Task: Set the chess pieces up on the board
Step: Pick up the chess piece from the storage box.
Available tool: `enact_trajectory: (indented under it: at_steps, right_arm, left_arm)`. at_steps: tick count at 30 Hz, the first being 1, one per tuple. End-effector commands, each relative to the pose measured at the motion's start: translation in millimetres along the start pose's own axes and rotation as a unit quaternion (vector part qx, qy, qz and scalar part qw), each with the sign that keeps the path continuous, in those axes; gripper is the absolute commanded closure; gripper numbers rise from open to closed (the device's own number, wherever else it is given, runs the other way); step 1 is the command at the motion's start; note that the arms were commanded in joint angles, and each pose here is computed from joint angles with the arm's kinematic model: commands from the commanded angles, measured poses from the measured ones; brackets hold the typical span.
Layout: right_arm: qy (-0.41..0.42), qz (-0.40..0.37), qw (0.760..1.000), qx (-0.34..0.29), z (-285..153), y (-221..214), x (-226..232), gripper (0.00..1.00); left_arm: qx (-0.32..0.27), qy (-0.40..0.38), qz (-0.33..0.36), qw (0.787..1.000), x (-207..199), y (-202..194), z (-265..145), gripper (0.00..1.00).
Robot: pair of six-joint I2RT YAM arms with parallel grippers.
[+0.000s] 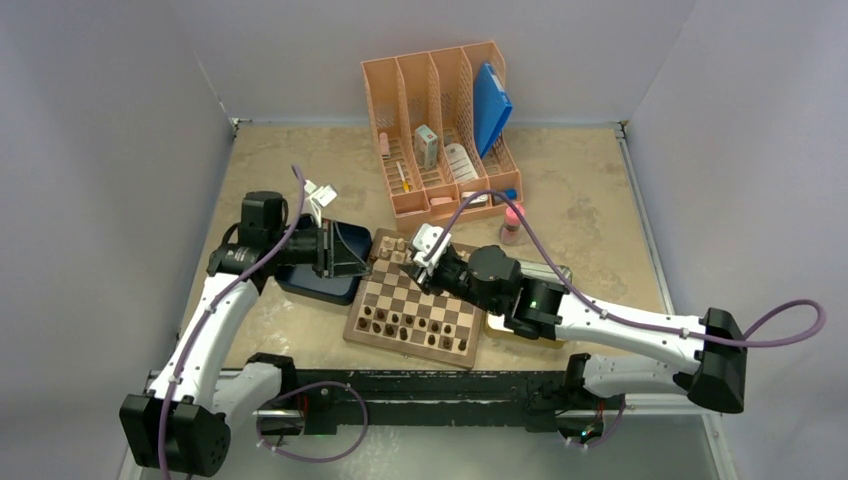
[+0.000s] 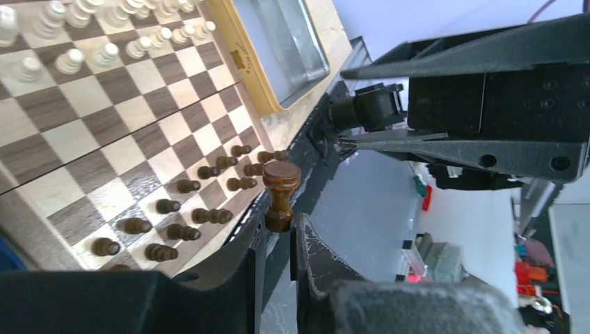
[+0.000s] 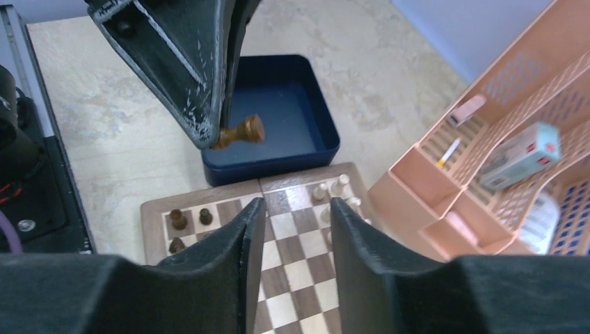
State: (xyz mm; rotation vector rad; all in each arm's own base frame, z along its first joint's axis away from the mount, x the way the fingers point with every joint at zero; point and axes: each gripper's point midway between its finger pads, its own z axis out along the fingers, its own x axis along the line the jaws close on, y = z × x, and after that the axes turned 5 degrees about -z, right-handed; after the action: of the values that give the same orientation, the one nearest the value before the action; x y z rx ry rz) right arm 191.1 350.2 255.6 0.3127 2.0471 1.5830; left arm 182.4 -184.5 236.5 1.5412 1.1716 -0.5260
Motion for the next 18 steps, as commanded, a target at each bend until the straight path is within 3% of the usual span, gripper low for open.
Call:
enact_trajectory:
  at_steps: [1,8,13,18]
  right_arm:
    - [0.000,-0.067,0.997,-0.046,-4,26,-8,0.55]
    - [0.050,-0.122,0.991,-0.031,-20,13,5,0.55]
    - [0.037,-0.140,0.988,-0.045,-32,12,-1,0.54]
    - [0.029,-0.080,0.993,-0.084,-35,34,-1,0.56]
  left_arm:
    - [0.024,-0.063,-0.005,0.998,-15,-7,5,0.92]
    - [0.041,-0.082,0.009,0.996,-24,-13,10,0.92]
    - [0.062,-0.084,0.002,0.995,-24,-22,17,0.92]
    - [0.058,-0.083,-0.010,0.995,-20,-20,24,0.92]
